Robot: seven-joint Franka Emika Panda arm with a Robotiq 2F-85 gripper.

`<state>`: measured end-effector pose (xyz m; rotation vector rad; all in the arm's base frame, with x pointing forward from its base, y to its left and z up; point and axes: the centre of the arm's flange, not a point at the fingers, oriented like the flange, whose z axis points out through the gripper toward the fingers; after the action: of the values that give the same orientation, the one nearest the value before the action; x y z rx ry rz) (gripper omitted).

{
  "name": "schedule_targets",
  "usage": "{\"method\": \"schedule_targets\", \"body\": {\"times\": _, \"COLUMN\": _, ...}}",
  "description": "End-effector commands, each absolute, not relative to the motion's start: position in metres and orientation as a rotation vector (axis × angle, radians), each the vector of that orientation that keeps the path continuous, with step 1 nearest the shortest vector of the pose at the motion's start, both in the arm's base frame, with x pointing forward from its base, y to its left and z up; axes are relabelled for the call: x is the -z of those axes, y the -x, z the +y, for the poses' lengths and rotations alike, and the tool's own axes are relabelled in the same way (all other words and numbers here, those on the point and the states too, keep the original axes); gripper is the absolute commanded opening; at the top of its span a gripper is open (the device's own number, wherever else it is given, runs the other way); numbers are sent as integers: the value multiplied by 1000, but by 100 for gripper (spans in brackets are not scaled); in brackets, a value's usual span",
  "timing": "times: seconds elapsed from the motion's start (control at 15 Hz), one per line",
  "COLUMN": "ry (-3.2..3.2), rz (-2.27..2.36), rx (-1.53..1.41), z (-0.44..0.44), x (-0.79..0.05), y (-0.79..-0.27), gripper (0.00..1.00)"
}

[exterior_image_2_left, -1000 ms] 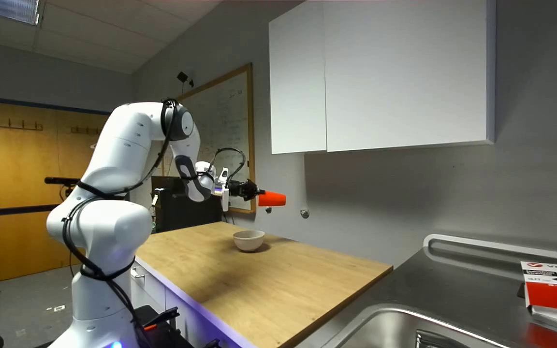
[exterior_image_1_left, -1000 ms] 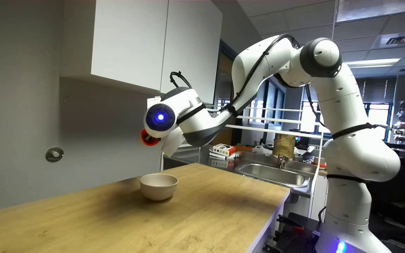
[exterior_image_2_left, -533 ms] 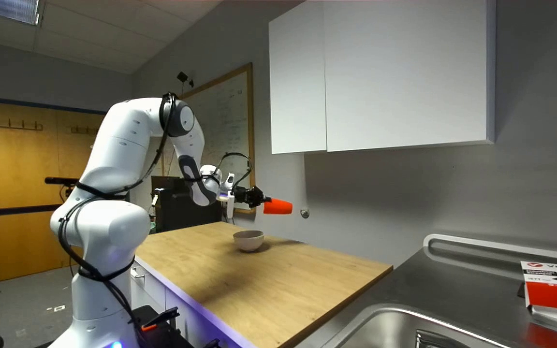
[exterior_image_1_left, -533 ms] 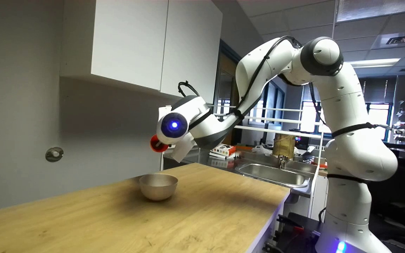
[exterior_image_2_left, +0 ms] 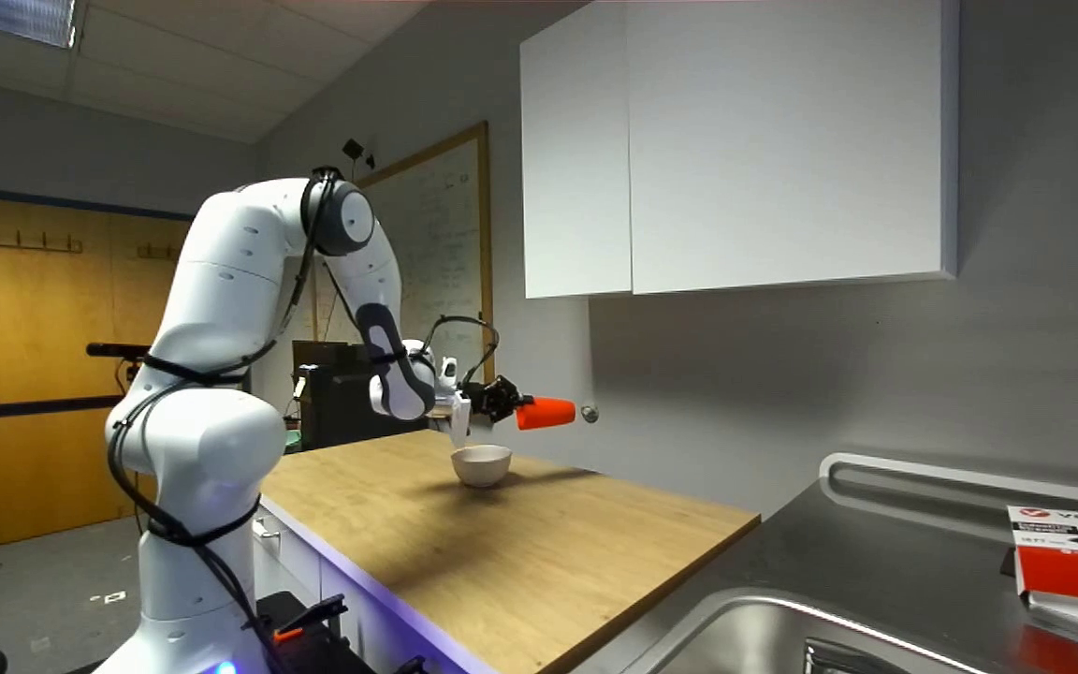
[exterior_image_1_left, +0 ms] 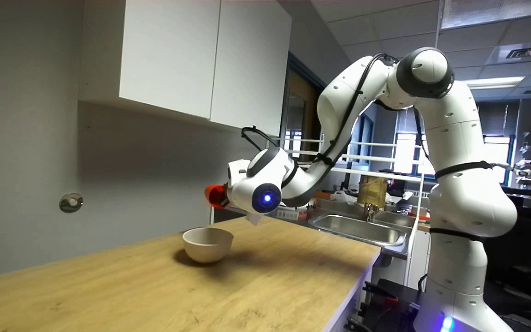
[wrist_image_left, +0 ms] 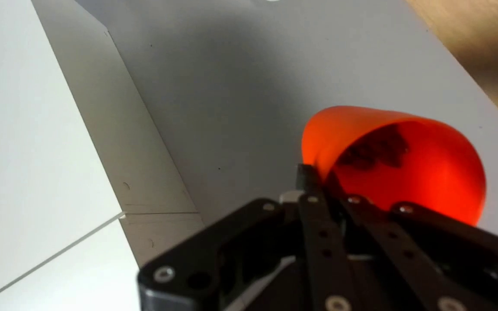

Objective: Pour the contents of the cup into the bowl

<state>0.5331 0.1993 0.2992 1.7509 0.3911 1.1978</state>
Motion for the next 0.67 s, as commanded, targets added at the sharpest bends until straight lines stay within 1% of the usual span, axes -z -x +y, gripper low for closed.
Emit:
{"method": "schedule_targets", "body": {"times": 0.0, "ry": -1686, "rz": 509, "rx": -1255, "z": 188, "x": -280, "y": -507, "gripper": 1}}
{"method": "schedule_targets", "body": {"times": 0.27, "ry": -1635, "rz": 617, "rx": -1274, "z": 187, "x": -264, "y": -493, "gripper": 1}}
{"method": "schedule_targets", "body": {"times": 0.6, "ry": -1541, "rz": 700, "rx": -1316, "z": 187, "x": -260, "y": -488, "gripper": 1}}
